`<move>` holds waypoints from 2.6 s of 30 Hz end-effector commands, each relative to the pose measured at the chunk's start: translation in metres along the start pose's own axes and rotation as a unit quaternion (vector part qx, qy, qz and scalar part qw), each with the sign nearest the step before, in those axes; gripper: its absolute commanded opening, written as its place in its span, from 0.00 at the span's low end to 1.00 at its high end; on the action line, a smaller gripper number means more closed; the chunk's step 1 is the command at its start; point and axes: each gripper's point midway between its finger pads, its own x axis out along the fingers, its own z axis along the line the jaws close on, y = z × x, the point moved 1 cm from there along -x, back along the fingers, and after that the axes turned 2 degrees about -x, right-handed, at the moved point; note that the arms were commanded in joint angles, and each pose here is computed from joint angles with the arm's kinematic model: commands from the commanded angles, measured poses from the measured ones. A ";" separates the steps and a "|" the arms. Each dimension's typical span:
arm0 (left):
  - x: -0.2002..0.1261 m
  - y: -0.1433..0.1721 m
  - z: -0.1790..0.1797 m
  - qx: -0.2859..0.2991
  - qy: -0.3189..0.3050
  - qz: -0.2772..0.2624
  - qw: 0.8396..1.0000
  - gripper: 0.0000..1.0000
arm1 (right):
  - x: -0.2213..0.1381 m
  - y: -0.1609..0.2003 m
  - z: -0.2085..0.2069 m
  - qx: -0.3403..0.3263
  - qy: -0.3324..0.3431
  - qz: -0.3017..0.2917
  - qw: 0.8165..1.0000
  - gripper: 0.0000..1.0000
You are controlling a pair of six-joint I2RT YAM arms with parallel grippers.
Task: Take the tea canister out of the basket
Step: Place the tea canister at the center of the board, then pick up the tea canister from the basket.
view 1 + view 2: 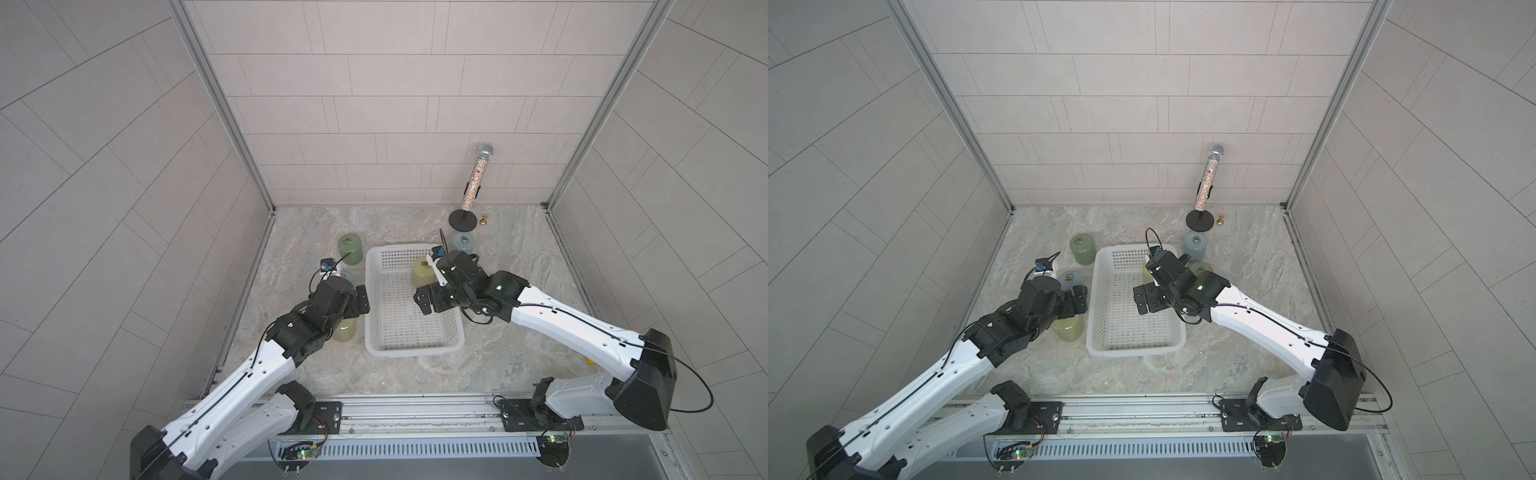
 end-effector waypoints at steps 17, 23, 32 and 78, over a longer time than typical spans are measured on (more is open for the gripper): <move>-0.051 0.012 -0.050 0.045 0.165 0.096 0.981 1.00 | 0.090 -0.030 -0.045 0.050 0.136 0.020 0.989 1.00; -0.056 0.024 -0.054 0.051 0.181 0.134 0.973 1.00 | 0.112 -0.027 -0.055 0.065 0.150 0.035 0.986 1.00; -0.058 0.027 -0.056 0.042 0.192 0.139 0.971 1.00 | 0.140 -0.026 -0.064 0.075 0.158 0.044 0.984 1.00; -0.061 0.030 -0.049 0.039 0.181 0.138 0.973 1.00 | 0.133 -0.065 -0.048 0.038 0.158 -0.036 0.986 0.81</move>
